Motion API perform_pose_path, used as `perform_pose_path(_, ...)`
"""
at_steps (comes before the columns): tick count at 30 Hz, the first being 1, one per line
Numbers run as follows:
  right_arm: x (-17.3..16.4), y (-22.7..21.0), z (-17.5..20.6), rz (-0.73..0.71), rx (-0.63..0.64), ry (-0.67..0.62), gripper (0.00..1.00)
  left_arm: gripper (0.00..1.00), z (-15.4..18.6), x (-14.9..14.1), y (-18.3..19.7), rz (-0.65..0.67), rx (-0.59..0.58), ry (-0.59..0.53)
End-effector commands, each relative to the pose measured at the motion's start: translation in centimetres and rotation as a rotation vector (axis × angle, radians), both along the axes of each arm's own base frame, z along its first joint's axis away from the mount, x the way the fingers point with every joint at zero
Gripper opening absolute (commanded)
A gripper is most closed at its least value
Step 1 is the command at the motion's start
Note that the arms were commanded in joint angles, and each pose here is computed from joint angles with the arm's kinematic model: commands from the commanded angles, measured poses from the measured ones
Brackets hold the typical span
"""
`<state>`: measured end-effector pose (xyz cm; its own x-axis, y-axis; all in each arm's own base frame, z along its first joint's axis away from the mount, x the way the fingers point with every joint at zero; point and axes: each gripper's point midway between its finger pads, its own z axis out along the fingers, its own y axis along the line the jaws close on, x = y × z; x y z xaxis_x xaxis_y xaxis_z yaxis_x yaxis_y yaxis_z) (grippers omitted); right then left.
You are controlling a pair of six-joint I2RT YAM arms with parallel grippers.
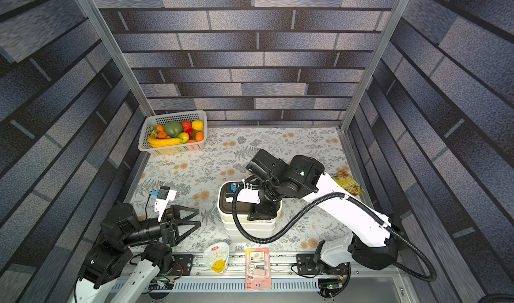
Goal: Stack the tissue boxes
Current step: Place the tissue box at the tissue box.
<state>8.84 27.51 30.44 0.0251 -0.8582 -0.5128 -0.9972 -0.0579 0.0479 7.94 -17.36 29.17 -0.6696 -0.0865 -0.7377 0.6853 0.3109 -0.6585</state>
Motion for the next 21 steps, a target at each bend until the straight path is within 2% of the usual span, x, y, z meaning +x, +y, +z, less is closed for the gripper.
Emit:
perform_pose_path(1, -0.03, 0.81, 0.56, 0.006, 0.032, -0.011, 0.43, 1.00, -0.36, 0.08, -0.08, -0.005, 0.013, 0.006)
perform_pose_path(7, -0.20, 0.81, 0.56, 0.010, 0.036, -0.005, 0.46, 1.00, -0.39, 0.08, -0.08, -0.005, 0.014, 0.007)
perform_pose_path(12, -0.17, 0.71, 0.58, 0.005, 0.037, -0.010, 0.53, 1.00, -0.47, 0.04, -0.10, -0.006, 0.017, 0.010)
perform_pose_path(21, -0.38, 0.56, 0.56, 0.006, 0.043, -0.010, 0.59, 1.00, -0.53, -0.11, -0.18, -0.016, 0.018, 0.013)
